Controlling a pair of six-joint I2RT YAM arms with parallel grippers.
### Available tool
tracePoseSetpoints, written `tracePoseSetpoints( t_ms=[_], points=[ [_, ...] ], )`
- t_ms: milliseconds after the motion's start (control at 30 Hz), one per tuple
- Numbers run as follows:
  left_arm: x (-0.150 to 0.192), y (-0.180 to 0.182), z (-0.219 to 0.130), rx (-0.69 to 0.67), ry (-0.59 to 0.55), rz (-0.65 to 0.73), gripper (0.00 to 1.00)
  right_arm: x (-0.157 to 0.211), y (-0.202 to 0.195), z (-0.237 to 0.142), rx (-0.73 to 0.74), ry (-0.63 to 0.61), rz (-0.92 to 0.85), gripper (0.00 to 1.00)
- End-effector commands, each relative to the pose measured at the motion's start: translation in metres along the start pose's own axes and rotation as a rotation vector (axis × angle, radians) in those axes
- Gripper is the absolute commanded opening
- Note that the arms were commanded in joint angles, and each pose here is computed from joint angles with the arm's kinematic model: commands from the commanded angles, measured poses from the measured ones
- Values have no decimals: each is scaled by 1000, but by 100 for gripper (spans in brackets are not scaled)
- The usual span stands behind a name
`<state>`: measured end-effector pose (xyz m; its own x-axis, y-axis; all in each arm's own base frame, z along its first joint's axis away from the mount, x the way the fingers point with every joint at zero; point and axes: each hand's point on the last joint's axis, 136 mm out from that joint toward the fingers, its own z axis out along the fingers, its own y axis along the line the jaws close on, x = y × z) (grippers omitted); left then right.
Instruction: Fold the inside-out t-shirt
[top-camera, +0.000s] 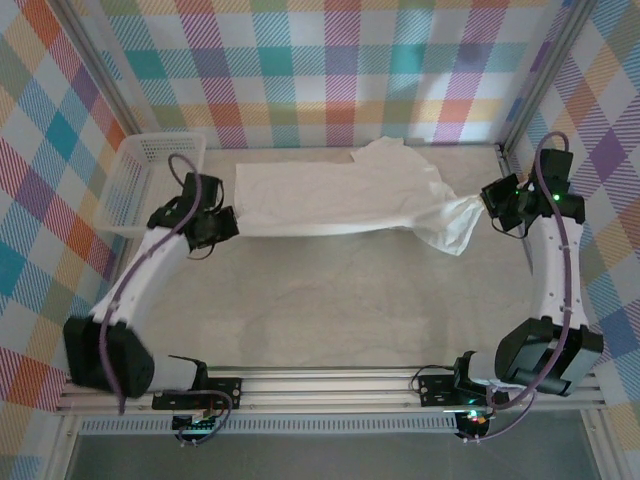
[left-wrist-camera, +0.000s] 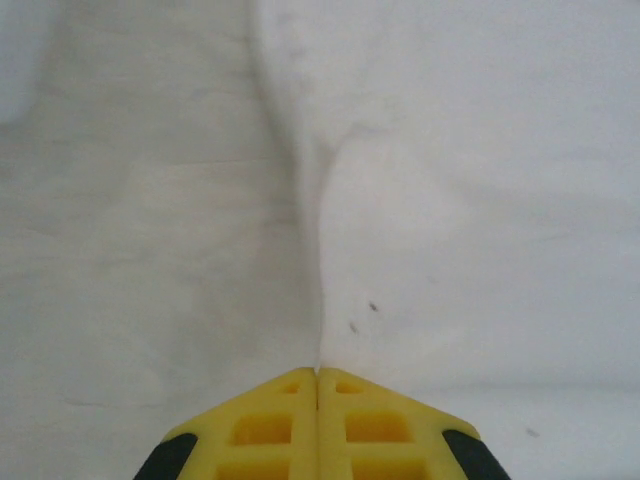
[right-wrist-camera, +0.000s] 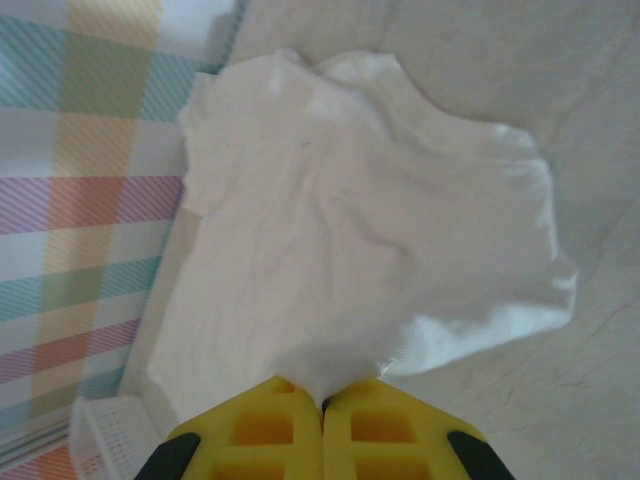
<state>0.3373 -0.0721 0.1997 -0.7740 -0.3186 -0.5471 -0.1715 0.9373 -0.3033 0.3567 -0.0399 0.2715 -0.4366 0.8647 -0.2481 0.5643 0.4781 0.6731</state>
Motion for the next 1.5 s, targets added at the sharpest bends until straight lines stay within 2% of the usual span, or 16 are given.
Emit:
tracePoseSetpoints(
  t_ms=[0,67,133,300,400,600,667,800,900,1033,1200,1333,1400,1467],
  points=[
    [-11,-59,-48,345,-146,2,3,-5,26,-49,-79,-93,-13,0],
    [1,-55,-52,354,-195,3,10,-7,13,-53,-32,-139,-12,0],
    [20,-44,-34,332,-176,-11,14,-5,-9,-44,25,-154,9,0],
    [79,9,44,86,22,-53,16,15,-75,12,166,-94,72,0],
    [92,25,64,-4,81,-73,19,28,-85,34,170,-7,86,0],
    [106,-2,60,107,194,-146,25,34,-72,34,135,57,35,0],
    [116,-9,60,98,247,-152,25,38,-70,33,125,74,20,0],
    [118,-16,63,35,220,-49,28,49,-65,36,106,102,-6,0],
    [115,-23,74,66,203,-11,31,54,-63,39,106,117,-22,0],
    [122,-36,88,126,249,43,35,55,-60,41,98,130,-31,0],
    [125,-36,93,133,250,38,35,56,-59,42,96,139,-38,0],
    [128,-39,90,168,255,12,30,58,-61,45,102,149,-36,0],
    [130,-39,89,171,256,9,23,59,-61,46,104,153,-34,0],
    [131,-37,88,168,256,7,10,59,-61,47,103,153,-33,0]
  ],
)
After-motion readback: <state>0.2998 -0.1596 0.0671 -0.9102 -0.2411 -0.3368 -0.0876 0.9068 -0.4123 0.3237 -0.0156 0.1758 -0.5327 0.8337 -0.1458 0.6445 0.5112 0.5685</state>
